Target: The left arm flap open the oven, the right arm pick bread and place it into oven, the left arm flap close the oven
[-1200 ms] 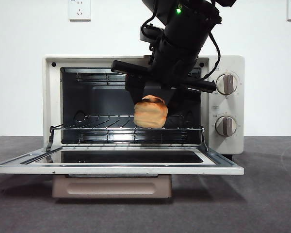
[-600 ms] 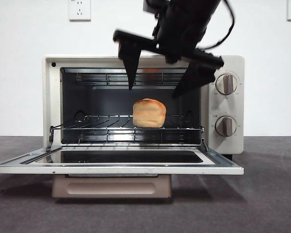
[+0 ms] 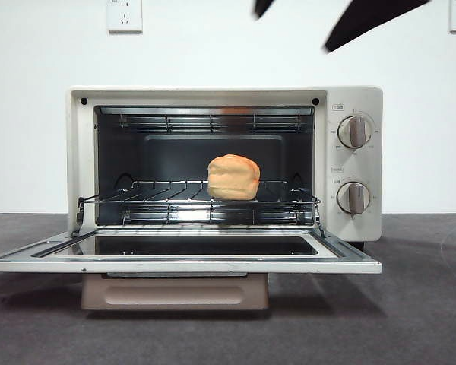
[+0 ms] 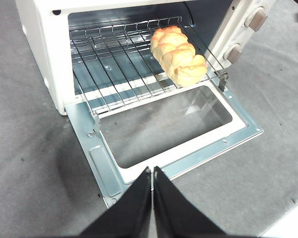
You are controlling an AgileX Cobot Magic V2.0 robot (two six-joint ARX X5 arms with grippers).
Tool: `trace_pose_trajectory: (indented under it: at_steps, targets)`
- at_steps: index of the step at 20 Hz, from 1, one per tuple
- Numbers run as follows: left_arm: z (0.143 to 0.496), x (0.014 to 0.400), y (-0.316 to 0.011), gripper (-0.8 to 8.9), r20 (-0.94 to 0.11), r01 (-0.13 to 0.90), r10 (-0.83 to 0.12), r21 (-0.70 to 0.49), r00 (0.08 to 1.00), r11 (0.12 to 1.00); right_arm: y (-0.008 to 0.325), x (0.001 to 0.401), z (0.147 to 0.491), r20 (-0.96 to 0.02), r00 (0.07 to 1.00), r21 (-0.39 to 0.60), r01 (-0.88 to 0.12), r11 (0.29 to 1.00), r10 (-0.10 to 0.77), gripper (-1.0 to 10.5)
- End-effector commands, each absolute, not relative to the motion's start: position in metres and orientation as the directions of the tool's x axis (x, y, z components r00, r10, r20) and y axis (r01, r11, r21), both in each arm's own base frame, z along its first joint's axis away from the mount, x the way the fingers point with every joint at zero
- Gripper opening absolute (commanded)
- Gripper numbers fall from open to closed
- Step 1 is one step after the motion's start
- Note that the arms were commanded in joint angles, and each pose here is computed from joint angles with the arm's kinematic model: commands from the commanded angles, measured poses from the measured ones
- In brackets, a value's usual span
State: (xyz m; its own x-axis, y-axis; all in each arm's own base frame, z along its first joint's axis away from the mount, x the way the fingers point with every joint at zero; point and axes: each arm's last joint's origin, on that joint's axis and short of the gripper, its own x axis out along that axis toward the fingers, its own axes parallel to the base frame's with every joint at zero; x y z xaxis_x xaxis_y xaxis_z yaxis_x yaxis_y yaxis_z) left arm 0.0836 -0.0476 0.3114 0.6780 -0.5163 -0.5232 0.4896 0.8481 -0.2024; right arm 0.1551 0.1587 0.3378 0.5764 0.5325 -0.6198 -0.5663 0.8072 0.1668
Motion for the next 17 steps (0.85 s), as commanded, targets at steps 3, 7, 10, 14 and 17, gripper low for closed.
trace_pose_trajectory:
  at_steps: [3, 7, 10, 14, 17]
  targets:
    - [0.315, 0.087, -0.050, 0.12, -0.498, 0.484, -0.532, -0.236, 0.684, 0.843, 0.135, 0.127, 0.357, -0.560, 0.528, 0.168, -0.682, 0.712, 0.638, 4.5]
    - [0.316, 0.090, -0.051, 0.12, -0.489, 0.479, -0.536, -0.248, 0.689, 0.842, 0.119, 0.110, 0.345, -0.526, 0.494, 0.197, -0.722, 0.664, 0.693, 4.5]
    - [0.314, 0.094, -0.053, 0.12, -0.504, 0.475, -0.532, -0.248, 0.681, 0.844, 0.113, 0.104, 0.348, -0.496, 0.507, 0.196, -0.726, 0.659, 0.705, 4.5]
    - [0.305, 0.109, -0.060, 0.12, -0.514, 0.463, -0.521, -0.249, 0.681, 0.851, 0.111, 0.102, 0.350, -0.480, 0.527, 0.187, -0.720, 0.668, 0.702, 4.5]
    - [0.283, 0.127, -0.058, 0.12, -0.544, 0.387, -0.481, -0.286, 0.687, 0.877, 0.111, 0.102, 0.349, -0.488, 0.523, 0.187, -0.719, 0.669, 0.698, 4.5]
